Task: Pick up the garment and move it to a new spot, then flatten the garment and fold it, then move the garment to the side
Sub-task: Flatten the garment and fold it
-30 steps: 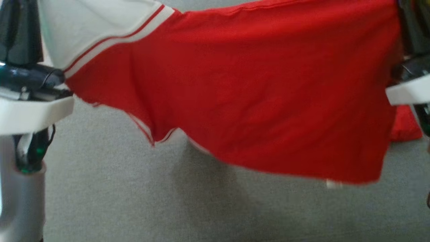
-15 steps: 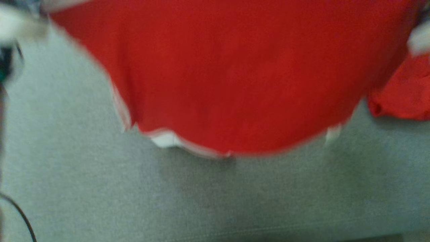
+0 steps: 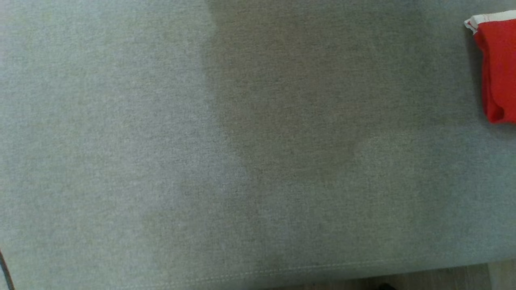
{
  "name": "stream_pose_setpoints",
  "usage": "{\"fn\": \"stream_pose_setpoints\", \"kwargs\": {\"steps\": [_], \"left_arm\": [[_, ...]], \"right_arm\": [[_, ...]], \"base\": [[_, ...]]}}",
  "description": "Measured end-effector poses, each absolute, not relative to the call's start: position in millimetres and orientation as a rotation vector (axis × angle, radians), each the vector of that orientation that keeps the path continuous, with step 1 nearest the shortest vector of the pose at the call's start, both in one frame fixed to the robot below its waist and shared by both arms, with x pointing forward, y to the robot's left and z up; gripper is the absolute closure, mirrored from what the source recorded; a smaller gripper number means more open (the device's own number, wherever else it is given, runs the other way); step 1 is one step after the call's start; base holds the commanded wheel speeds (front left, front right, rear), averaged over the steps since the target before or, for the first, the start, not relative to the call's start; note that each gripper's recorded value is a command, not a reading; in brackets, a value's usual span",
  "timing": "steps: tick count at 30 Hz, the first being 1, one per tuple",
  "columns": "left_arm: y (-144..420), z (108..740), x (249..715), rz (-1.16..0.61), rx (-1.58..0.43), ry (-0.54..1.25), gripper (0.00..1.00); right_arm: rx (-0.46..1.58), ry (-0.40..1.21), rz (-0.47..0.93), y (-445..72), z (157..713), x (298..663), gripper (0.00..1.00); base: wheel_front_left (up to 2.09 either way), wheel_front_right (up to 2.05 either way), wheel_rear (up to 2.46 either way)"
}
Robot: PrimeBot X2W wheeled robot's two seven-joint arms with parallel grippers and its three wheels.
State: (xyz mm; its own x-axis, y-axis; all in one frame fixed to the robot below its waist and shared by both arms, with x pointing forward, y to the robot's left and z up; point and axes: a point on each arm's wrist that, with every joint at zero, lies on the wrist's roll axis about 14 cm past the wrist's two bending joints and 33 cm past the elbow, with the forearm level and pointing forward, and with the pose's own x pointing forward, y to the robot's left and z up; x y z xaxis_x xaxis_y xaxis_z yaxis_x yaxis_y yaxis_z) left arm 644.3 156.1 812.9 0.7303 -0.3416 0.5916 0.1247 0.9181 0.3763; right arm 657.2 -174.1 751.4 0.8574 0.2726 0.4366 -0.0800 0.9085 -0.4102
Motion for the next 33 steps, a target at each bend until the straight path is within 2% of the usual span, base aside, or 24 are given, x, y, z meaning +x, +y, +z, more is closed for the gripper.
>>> {"fn": "stream_pose_setpoints", "kwargs": {"steps": [5,10,15,21,26,33], "left_arm": [[152.6,799.2,642.4,-0.281,0.306,-0.691,1.0],[151.1,693.6,639.9,-0.333,0.283,-0.473,1.0],[143.7,599.2,597.6,-0.403,0.245,-0.276,1.0],[142.2,542.7,528.0,-0.459,0.222,-0.138,1.0],[150.4,507.4,471.3,-0.485,0.234,-0.027,1.0],[146.3,495.3,424.7,-0.525,0.234,0.019,1.0]], "right_arm": [[-0.324,-0.39,0.213,-163.0,700.5,671.2,1.0],[-0.303,-0.206,0.289,-144.8,608.1,661.5,1.0],[-0.336,-0.023,0.369,-138.2,527.0,625.3,1.0],[-0.381,0.135,0.474,-140.2,469.7,562.7,1.0],[-0.387,0.221,0.53,-150.0,448.6,513.5,1.0],[-0.383,0.27,0.563,-160.0,445.9,475.3,1.0]], "base": [[0.0,0.0,0.0],[0.0,0.0,0.0],[0.0,0.0,0.0],[0.0,0.0,0.0],[0.0,0.0,0.0],[0.0,0.0,0.0]]}}
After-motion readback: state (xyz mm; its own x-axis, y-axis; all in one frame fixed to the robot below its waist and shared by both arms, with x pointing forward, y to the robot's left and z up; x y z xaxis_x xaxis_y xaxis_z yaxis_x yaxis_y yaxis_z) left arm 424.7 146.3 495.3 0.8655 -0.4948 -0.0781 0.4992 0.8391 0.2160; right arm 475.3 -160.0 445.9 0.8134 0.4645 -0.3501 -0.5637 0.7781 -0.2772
